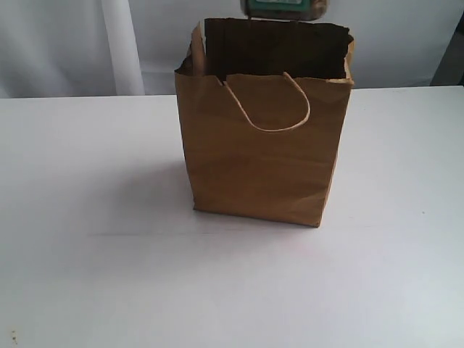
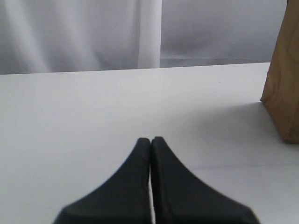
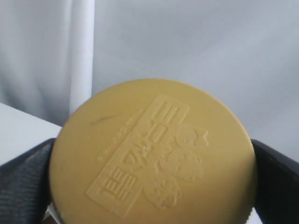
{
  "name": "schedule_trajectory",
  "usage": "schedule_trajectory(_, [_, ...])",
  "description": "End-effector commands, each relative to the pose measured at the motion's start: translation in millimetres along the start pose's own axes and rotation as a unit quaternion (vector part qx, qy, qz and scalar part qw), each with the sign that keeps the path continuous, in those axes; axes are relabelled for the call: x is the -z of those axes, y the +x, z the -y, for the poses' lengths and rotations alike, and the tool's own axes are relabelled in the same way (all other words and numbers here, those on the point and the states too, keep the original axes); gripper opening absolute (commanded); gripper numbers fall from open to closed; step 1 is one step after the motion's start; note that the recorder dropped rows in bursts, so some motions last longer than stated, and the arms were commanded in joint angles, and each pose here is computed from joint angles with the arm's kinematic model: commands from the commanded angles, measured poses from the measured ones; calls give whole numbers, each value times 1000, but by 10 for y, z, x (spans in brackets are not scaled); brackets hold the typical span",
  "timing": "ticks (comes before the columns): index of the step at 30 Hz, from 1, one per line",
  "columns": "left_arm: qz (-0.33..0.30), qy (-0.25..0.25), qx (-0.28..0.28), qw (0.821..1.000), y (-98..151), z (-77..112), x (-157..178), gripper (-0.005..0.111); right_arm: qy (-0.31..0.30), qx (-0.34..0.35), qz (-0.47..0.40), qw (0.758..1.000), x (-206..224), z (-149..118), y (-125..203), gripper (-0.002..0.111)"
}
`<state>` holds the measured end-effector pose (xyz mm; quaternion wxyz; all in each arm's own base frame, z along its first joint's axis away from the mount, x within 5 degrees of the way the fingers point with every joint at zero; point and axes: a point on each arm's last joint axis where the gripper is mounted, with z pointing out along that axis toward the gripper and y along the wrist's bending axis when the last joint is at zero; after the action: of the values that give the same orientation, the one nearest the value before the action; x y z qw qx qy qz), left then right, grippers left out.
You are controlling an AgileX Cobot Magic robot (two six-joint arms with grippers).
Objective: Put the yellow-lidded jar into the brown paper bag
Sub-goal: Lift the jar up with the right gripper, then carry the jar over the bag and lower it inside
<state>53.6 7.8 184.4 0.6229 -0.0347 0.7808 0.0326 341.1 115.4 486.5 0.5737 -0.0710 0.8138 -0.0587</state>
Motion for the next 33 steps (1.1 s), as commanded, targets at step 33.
schedule_trajectory(33, [4, 3, 3, 1000, -15, 5, 0, 1, -15, 10, -191, 981, -1033, -405, 785, 0])
